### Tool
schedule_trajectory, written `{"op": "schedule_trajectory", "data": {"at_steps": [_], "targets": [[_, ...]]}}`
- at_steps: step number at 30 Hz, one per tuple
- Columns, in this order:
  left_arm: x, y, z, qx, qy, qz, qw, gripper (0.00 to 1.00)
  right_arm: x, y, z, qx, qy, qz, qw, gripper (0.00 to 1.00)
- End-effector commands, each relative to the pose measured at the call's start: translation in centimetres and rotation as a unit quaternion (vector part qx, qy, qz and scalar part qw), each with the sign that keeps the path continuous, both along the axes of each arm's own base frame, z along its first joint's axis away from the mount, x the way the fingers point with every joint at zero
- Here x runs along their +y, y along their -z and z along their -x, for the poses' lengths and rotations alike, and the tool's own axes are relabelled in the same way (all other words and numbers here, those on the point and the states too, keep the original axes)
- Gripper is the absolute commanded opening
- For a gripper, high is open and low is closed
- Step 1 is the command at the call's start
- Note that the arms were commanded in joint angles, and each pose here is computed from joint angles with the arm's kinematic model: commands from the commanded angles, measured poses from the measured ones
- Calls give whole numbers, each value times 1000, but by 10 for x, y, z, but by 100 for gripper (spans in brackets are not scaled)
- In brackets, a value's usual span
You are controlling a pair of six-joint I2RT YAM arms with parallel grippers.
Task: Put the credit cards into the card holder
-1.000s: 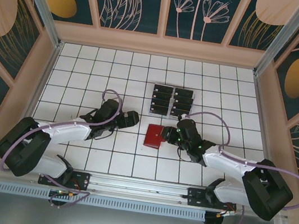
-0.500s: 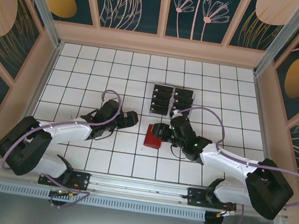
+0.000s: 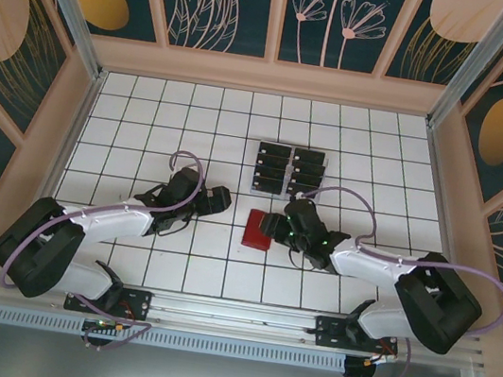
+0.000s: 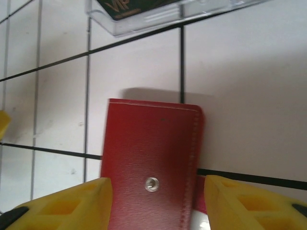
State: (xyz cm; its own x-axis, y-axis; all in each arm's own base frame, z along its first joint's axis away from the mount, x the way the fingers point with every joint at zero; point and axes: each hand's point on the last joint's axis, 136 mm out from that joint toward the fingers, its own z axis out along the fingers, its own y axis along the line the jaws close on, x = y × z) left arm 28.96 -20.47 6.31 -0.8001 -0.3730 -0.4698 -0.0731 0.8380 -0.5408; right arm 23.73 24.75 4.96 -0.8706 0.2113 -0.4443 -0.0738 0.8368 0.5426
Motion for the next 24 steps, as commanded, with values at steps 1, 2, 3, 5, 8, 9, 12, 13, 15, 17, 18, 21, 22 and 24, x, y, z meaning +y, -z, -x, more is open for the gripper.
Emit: {"op": "schedule_trajectory", "data": {"at_steps": [1,2,3,5,8,9,12,13,15,17,18,21,22,24], "targets": [[2,-3,2,-7,3,-8,1000,99,-7,11,-3,4,16,12,1000,54],[2,-3,2,-7,4,-8,1000,98,-5,12,-4,5,14,12,1000,54],[2,-2,2,-7,5,-9,1000,98,-5,13,-4,6,13,12,1000,54],[2,-2,2,-7,5,-9,1000,98,-2,14,-7,5,12,13,1000,54],[2,-1,3,-6,6,-9,1000,98,5,12,-7,7,1,4,1000,54],[2,-1,3,-7,6,-9,1000,99,6,12,-7,7,-2,1,1000,54],[2,-1,2,-7,5,-6,1000,98,11,7,-9,4,-8,-5,1000,54],[1,-1,3,-7,6,-6,1000,99,13,5,-9,1,-12,-9,1000,54],[1,-1,2,-7,6,-5,1000,99,16,1,-10,-1,-17,-17,1000,54],[0,-1,3,-7,7,-5,1000,99,20,-2,-10,-3,-24,-24,999,54],[0,0,3,-6,8,-5,1000,99,23,-4,-11,-3,-28,-28,999,53],[0,0,2,-6,8,-4,1000,99,29,-6,-11,-1,-37,-38,999,53],[0,0,3,-5,8,-4,1000,98,32,-7,-11,0,-41,-43,998,54],[0,1,3,-4,8,-4,1000,99,34,-9,-11,2,-44,-51,998,53]]}}
